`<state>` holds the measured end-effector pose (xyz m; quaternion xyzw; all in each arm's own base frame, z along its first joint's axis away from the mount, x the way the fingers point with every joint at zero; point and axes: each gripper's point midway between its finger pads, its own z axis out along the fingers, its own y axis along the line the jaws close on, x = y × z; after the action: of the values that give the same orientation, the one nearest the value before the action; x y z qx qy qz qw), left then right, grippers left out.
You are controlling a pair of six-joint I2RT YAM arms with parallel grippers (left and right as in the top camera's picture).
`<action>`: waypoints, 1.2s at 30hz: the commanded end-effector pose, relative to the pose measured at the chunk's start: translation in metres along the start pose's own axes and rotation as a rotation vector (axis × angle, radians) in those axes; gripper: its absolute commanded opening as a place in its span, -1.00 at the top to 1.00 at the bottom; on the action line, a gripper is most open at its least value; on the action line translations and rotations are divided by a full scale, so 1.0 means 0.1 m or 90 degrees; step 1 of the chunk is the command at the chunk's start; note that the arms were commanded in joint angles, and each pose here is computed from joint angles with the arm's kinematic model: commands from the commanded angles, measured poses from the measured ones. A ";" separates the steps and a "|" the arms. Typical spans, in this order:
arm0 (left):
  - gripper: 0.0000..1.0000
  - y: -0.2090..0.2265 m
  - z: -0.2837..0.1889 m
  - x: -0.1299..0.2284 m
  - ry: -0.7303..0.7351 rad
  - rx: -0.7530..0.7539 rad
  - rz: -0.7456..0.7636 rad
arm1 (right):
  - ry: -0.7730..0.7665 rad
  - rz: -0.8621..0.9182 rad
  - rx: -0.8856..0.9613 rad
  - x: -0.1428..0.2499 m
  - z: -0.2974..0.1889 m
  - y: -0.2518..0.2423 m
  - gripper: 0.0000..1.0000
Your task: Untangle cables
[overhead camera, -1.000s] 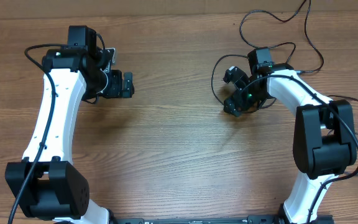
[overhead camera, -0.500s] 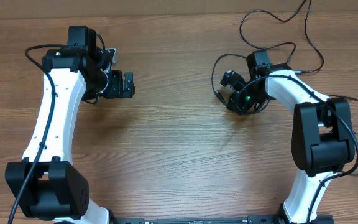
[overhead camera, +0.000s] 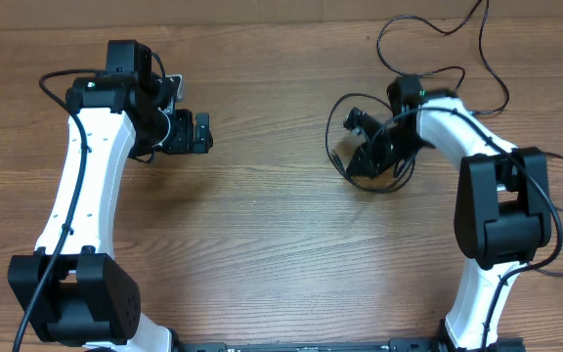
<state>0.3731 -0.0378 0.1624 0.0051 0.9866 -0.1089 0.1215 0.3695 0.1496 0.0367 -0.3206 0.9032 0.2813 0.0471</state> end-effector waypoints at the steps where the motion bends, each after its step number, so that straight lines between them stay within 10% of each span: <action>1: -0.99 -0.06 -0.04 -0.01 -0.009 0.013 0.013 | -0.056 -0.034 0.004 -0.44 -0.39 0.15 0.93; 5: -0.99 -0.06 -0.04 -0.01 -0.009 0.013 0.013 | -0.078 -0.050 0.013 -0.65 -0.70 0.27 0.92; 9: -0.99 -0.06 -0.04 -0.01 -0.009 0.013 0.013 | -0.042 -0.045 0.102 -0.60 -0.75 0.05 -0.40; 14: -0.99 -0.06 -0.04 -0.07 -0.023 0.013 0.018 | 0.067 -0.072 0.175 -0.36 -0.45 0.05 -0.97; 33: -0.99 0.00 -0.05 -0.17 -0.049 -0.011 0.040 | 0.081 -0.143 0.318 -0.17 0.54 -0.21 -1.00; 36: -0.99 0.00 -0.05 -0.17 -0.048 -0.011 0.040 | 0.075 -0.143 0.295 -0.13 0.66 -0.20 -0.28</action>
<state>0.3881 -0.0358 0.1663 0.0187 0.9827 -0.1010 0.1541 0.4007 0.1917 0.0010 -0.4197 0.8968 0.0492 0.1309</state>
